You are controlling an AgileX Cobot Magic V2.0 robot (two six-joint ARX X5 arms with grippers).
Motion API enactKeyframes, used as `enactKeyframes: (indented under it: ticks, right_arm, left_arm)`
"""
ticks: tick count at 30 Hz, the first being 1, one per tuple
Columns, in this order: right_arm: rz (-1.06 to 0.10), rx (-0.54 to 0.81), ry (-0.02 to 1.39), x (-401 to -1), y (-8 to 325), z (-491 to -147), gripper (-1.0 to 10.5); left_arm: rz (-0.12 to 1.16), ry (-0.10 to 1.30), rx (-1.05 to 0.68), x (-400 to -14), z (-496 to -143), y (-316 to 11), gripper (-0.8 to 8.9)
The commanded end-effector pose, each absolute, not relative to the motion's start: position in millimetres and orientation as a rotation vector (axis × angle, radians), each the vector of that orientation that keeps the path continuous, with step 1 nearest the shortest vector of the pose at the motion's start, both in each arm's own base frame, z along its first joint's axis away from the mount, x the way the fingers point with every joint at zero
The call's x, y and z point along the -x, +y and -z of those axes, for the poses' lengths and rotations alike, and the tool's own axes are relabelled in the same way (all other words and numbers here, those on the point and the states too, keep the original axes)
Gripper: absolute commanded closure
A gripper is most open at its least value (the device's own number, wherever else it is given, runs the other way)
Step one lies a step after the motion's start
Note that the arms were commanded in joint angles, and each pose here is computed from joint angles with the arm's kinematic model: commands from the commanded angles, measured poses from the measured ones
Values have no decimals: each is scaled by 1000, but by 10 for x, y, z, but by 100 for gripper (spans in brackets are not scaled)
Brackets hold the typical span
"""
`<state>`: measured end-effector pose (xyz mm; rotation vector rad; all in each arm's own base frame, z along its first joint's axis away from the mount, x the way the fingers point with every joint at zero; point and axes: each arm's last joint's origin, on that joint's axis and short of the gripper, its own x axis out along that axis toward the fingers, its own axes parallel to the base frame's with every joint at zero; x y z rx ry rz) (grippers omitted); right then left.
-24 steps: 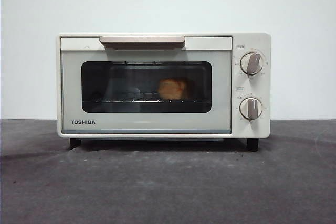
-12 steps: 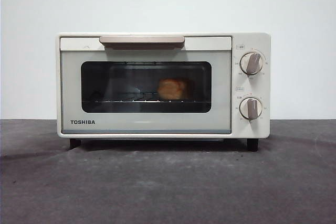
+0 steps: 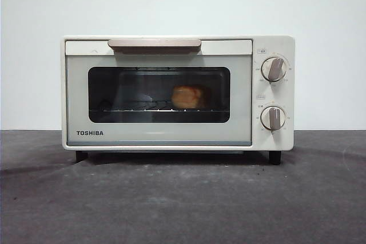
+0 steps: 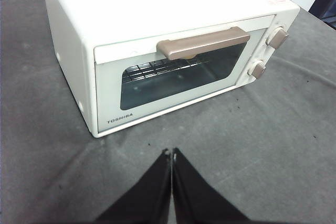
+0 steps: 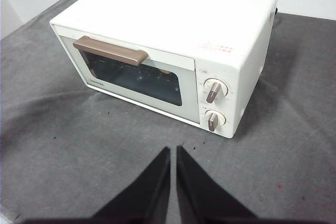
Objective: The left arm flap open the oven, the right arm pick bread and place it into oven, the left arm flap close the oven
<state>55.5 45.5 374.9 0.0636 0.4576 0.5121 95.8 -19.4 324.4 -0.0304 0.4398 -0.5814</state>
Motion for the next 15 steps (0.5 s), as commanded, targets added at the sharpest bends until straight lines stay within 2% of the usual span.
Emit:
enactKeyframes:
  ticks: [1,7,10,15]
  right_arm:
    - [-517,-82,441,-551,457,-3803,930]
    - [-516,-82,441,-552,457,-3803,930]
    - [-517,-82,441,-552,457,-3804,930]
    - [-517,-82,441,-551,457,-3803,930]
  left_arm:
    - [586,402,12,-955,-3263,-197,804]
    - [578,228,-9,-948,-2814,-186,804]
    - [542,225,20,-924,-2446,-163,804]
    - [406,251,54,-950,-1882,-122,804]
